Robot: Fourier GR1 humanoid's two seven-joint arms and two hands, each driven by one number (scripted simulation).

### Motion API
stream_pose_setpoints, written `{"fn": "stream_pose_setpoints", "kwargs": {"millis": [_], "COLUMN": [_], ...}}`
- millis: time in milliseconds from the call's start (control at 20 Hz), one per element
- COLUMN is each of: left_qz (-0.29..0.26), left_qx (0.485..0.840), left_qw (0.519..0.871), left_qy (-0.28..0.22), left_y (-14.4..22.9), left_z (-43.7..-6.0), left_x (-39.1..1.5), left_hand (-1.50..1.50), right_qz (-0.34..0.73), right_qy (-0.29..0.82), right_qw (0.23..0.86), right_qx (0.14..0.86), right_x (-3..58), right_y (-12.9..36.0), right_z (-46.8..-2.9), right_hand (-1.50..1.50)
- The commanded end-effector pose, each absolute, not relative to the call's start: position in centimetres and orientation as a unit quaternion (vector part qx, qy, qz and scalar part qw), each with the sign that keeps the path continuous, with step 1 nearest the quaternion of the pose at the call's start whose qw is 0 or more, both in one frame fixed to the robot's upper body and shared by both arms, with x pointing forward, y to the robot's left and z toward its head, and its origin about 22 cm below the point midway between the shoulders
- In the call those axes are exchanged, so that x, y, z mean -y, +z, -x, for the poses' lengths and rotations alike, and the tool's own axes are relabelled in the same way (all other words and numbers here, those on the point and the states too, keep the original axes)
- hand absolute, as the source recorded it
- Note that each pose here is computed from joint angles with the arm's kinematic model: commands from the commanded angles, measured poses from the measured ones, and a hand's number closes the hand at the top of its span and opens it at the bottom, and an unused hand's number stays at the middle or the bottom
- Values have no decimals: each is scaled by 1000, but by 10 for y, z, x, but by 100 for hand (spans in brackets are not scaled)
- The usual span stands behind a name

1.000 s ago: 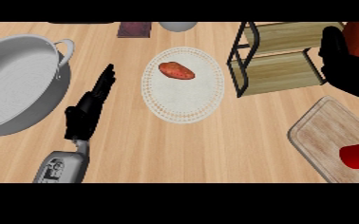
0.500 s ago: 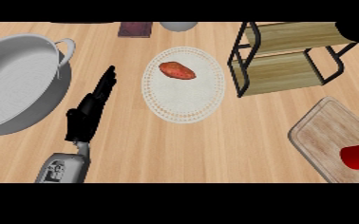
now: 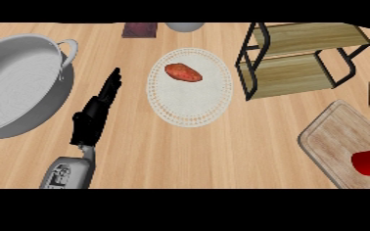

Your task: Pick the bell pepper from the placemat and place it in the tiered shelf

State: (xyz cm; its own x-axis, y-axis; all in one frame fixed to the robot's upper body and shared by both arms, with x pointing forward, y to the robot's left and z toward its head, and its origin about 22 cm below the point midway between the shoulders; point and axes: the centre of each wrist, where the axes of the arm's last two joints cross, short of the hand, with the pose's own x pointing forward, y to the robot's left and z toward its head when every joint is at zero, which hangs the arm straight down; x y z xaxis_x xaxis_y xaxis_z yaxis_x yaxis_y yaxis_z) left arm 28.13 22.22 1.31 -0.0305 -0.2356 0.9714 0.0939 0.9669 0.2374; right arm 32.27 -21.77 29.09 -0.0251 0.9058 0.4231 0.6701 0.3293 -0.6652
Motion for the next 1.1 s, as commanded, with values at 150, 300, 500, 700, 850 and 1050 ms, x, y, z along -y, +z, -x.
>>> {"fn": "stream_pose_setpoints", "kwargs": {"millis": [150,300,500,700,850,1050], "left_qz": [-38,-34,-43,-56,-43,-48], "left_qx": [713,706,708,710,709,708], "left_qw": [689,697,696,692,694,694], "left_qy": [-122,-122,-115,-117,-120,-122], "left_y": [21,13,9,7,34,20], "left_z": [-293,-286,-294,-293,-286,-288], "left_x": [-203,-216,-230,-209,-218,-231], "left_hand": [0,0,0,0,0,0], "right_qz": [476,462,460,457,462,582], "right_qy": [26,26,29,29,27,11], "right_qw": [445,440,434,437,435,467], "right_qx": [758,770,774,774,773,665], "right_x": [224,247,257,274,270,299], "right_y": [272,273,264,255,262,233], "right_z": [-350,-362,-378,-387,-393,-399], "right_hand": [150,150,150,150,150,-150]}}
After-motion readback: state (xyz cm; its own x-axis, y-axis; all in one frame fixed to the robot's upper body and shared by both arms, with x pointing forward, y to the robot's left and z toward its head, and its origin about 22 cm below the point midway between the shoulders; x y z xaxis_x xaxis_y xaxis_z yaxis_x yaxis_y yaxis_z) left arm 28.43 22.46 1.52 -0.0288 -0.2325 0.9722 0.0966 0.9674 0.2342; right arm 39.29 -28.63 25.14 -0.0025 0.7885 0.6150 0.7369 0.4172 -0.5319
